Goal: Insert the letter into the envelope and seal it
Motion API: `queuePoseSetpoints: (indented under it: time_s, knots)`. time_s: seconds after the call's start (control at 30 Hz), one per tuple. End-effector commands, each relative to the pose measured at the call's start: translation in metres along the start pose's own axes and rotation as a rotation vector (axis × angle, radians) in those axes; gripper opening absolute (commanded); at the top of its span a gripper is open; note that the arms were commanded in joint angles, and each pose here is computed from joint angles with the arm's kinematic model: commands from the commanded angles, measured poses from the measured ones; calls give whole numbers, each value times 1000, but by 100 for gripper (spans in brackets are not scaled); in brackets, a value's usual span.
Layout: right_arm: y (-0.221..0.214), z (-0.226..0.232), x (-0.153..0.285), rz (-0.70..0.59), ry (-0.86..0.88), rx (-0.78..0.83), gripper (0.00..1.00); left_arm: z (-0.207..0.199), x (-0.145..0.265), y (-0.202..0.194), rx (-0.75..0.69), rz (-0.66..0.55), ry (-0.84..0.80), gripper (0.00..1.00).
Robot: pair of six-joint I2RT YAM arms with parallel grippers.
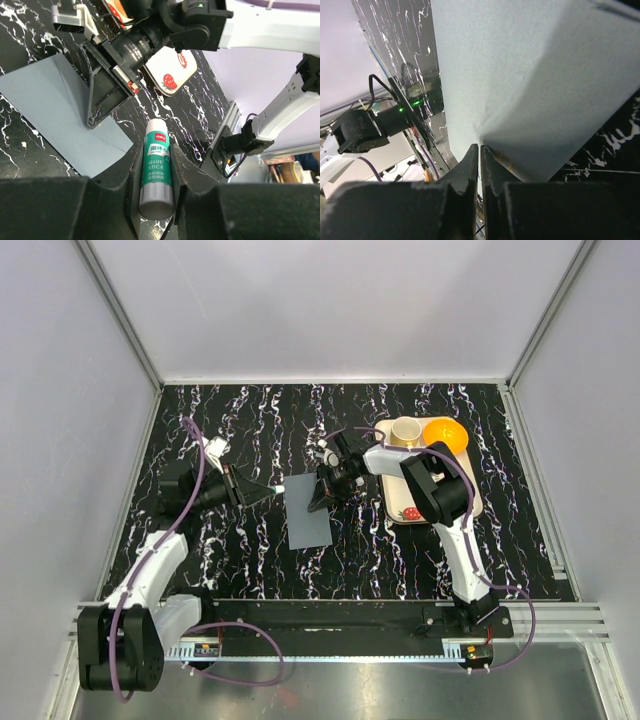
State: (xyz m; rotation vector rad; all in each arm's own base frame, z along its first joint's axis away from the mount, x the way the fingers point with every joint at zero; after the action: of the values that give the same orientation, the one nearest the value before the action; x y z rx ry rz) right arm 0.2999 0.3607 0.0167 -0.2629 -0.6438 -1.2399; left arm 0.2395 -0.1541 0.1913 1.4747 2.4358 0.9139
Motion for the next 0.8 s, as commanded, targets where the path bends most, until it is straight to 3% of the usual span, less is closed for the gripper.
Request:
queuePoseSetpoints:
  time_s: [0.0, 0.03, 0.1, 0.23, 0.4, 0.6, 0.77]
  knots:
    - [3, -6, 10, -22, -95, 87, 11, -3, -9, 18, 90, -84, -71, 0]
    - [2, 6, 16, -22, -57, 99, 11, 2, -14, 17, 169, -79, -72, 0]
    - [-1, 29, 33, -45, -30, 129, 15, 4, -18, 24, 185, -110, -87, 0]
    - [-24, 41, 45, -63, -11, 98, 23, 22, -39, 23, 317, -109, -43, 0]
    - [-46, 18, 32, -53, -19, 34, 23, 39, -73, 10, 424, -92, -3, 0]
    - [-34, -9, 19, -131, -94, 13, 24, 71, -115, -2, 558, -69, 72, 0]
    - [-21, -23, 24, -170, -220, 55, 24, 61, -144, 1, 560, -76, -12, 0]
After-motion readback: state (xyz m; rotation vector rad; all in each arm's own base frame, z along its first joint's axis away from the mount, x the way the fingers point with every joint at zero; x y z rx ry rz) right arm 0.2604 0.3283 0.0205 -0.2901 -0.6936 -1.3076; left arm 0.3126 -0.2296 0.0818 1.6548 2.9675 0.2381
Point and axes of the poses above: each gripper's point midway between its finger pads, its own x axis back along the fingers, its own z axis along the line the jaws close on, y = z × x, the point moved 1 cm from there along x, back along the fingers, and after that the axes turned 9 degrees about x, right-handed, at the moved point
